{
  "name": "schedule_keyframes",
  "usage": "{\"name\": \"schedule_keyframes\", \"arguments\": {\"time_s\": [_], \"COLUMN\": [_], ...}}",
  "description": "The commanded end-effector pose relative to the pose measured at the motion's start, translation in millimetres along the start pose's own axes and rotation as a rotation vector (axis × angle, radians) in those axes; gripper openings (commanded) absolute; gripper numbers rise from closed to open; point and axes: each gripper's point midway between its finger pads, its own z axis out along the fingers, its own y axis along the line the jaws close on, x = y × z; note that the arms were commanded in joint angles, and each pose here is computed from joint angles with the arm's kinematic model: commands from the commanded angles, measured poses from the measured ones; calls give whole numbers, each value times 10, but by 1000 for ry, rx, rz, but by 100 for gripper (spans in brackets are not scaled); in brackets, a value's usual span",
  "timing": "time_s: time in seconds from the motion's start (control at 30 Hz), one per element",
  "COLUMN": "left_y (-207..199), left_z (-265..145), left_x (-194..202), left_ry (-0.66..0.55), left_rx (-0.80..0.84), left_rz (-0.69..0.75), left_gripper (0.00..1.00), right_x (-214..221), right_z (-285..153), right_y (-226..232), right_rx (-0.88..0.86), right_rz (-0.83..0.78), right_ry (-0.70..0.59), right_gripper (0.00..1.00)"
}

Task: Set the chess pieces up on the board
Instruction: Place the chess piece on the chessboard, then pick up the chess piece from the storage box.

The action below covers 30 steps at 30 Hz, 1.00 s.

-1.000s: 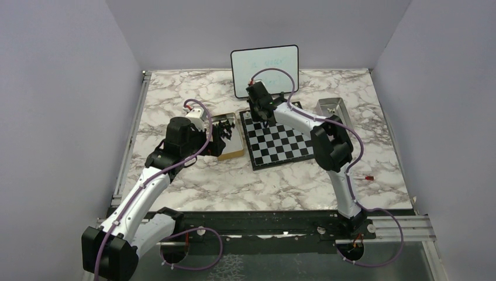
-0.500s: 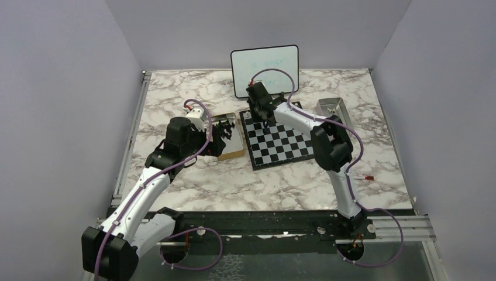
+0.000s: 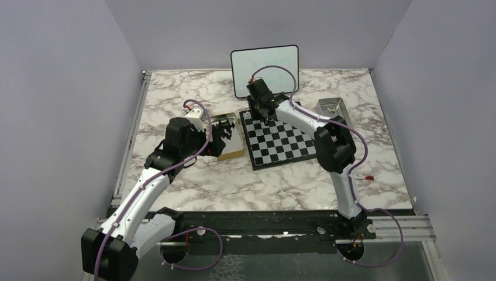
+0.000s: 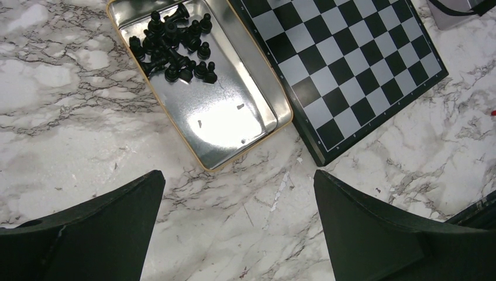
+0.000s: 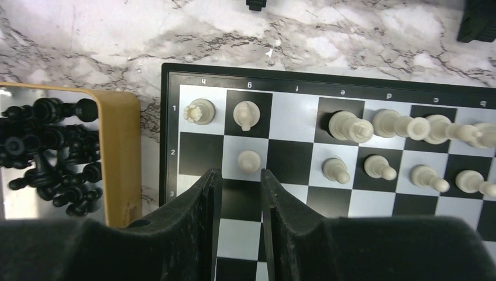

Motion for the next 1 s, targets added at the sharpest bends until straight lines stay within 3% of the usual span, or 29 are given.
{"name": "schedule_keyframes", "arguments": {"time_s": [0.0,0.23,0.47,0.77,0.97], "left_y": [13,10,6,6,6], "left_z": [-36,-36,-34,-15,1], "left_x": [-13,-12,-13,5,23], "left_ry": [-20,-19,-19,-10,-1], "left_rx": [-8,-6,-4,-1,1], "left_rz": [14,16,16,16,14], "left_gripper": [99,99,99,99,99], "right_x": [-472,-602,-613,-396,-129], "right_z": [-484,-734,-972,-1266,-1225], "right_y": [-98,-531,-1370,-2600,-3161], "right_rx": [21,79,206,384,423], "right_rz": [17,17,52,131,204], "right_ry": [-111,-143,-151,-136,-108], "right_gripper": [36,35,35,32,30]}}
